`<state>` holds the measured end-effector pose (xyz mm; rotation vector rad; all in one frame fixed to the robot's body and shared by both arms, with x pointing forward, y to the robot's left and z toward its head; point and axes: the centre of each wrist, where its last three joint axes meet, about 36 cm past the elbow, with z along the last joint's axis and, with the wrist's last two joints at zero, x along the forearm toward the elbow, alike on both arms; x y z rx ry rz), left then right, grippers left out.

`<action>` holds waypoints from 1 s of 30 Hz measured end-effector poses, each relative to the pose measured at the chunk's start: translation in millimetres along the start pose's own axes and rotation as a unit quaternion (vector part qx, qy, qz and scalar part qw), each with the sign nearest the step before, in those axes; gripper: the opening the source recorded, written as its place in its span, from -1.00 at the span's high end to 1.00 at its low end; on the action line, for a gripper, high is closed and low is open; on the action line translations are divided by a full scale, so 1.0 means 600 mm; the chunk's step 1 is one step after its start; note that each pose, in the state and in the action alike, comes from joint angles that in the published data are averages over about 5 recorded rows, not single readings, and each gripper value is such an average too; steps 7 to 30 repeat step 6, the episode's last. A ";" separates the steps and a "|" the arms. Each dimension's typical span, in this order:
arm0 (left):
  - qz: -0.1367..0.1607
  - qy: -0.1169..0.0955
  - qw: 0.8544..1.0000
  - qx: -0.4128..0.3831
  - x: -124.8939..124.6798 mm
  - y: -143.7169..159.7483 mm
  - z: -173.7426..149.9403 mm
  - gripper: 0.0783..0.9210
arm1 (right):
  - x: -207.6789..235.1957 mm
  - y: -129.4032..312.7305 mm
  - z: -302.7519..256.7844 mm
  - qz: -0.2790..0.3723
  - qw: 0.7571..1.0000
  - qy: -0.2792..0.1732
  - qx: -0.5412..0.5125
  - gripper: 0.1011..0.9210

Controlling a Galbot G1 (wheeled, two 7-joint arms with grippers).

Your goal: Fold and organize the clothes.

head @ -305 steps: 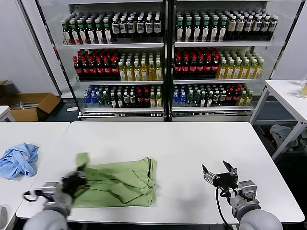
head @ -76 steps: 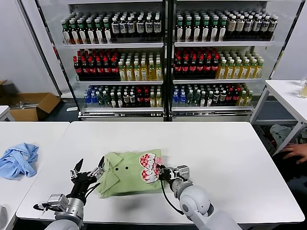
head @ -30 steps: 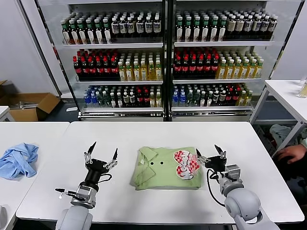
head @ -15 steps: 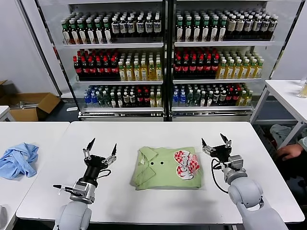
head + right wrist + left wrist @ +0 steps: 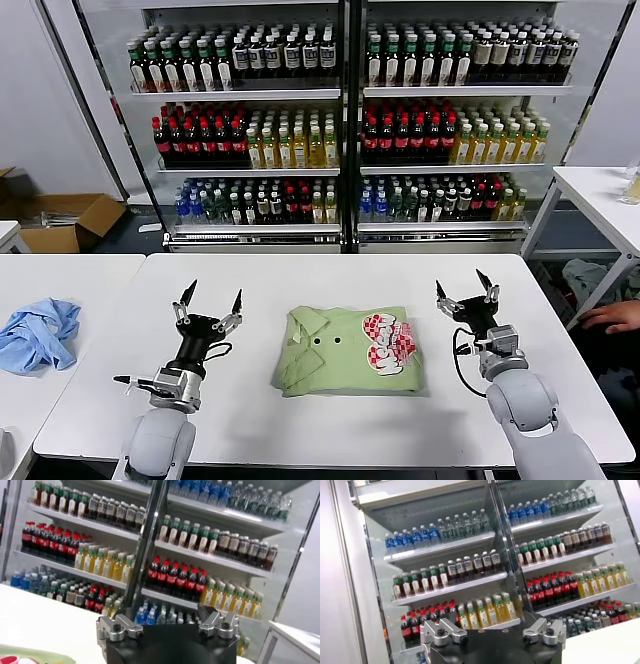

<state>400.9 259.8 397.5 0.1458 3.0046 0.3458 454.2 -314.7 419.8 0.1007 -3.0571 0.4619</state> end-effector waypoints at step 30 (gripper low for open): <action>0.000 0.000 1.000 0.003 -0.007 0.000 0.004 -0.77 | 0.003 -0.001 0.006 -0.002 1.000 -0.007 0.008 -0.76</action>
